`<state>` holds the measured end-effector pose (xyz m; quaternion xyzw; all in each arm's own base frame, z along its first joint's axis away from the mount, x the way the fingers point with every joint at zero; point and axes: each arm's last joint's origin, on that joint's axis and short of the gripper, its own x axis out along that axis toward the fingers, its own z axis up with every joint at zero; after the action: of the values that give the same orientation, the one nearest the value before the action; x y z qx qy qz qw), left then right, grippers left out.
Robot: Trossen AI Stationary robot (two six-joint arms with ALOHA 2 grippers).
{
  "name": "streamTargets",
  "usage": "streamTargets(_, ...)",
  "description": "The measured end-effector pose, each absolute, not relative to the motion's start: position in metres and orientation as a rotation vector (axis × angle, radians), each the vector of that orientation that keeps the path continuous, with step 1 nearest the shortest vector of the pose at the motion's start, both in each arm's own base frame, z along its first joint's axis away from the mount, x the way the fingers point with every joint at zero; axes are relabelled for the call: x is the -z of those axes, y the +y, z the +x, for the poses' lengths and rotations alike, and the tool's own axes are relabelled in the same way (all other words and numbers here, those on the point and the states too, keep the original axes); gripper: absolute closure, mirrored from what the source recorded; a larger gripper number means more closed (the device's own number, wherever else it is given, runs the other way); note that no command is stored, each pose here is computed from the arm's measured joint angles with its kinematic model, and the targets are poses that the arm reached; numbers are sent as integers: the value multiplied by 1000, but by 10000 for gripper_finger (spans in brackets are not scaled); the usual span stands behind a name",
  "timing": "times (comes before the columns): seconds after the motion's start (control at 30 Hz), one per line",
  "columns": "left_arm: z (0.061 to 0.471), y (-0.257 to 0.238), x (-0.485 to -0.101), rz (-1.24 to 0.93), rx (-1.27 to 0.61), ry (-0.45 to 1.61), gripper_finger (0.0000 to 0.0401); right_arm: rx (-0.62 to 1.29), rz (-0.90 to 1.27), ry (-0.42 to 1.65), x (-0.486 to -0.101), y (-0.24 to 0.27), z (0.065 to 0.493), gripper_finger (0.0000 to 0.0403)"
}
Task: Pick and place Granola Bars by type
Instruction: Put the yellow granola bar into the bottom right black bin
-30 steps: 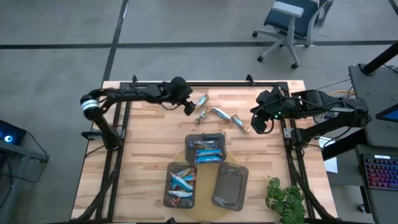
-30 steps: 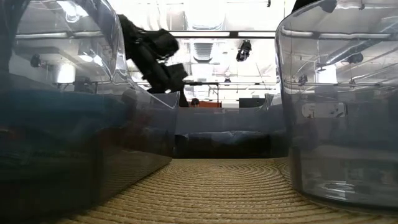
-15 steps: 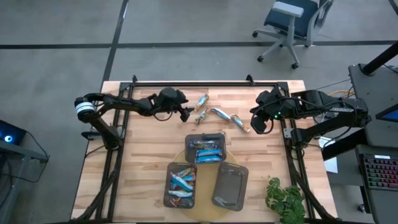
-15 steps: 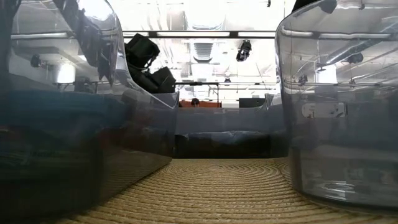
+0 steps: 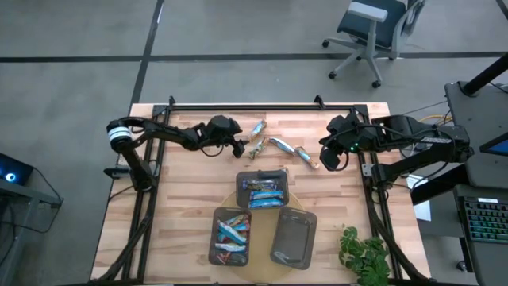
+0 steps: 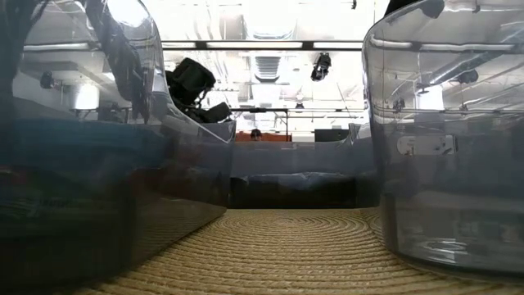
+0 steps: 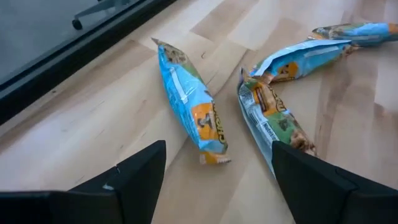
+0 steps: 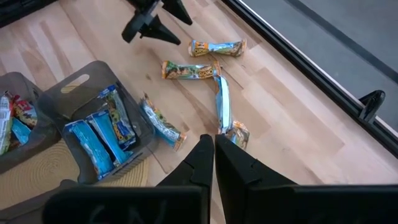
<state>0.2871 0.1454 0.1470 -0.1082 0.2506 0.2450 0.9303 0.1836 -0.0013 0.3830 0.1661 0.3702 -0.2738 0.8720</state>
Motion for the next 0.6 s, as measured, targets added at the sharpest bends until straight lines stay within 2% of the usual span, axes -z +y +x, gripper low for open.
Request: streamTargets(0.6,310,155,-124,-223,-502,545,128,575,346,781,-381,-1,184,394)
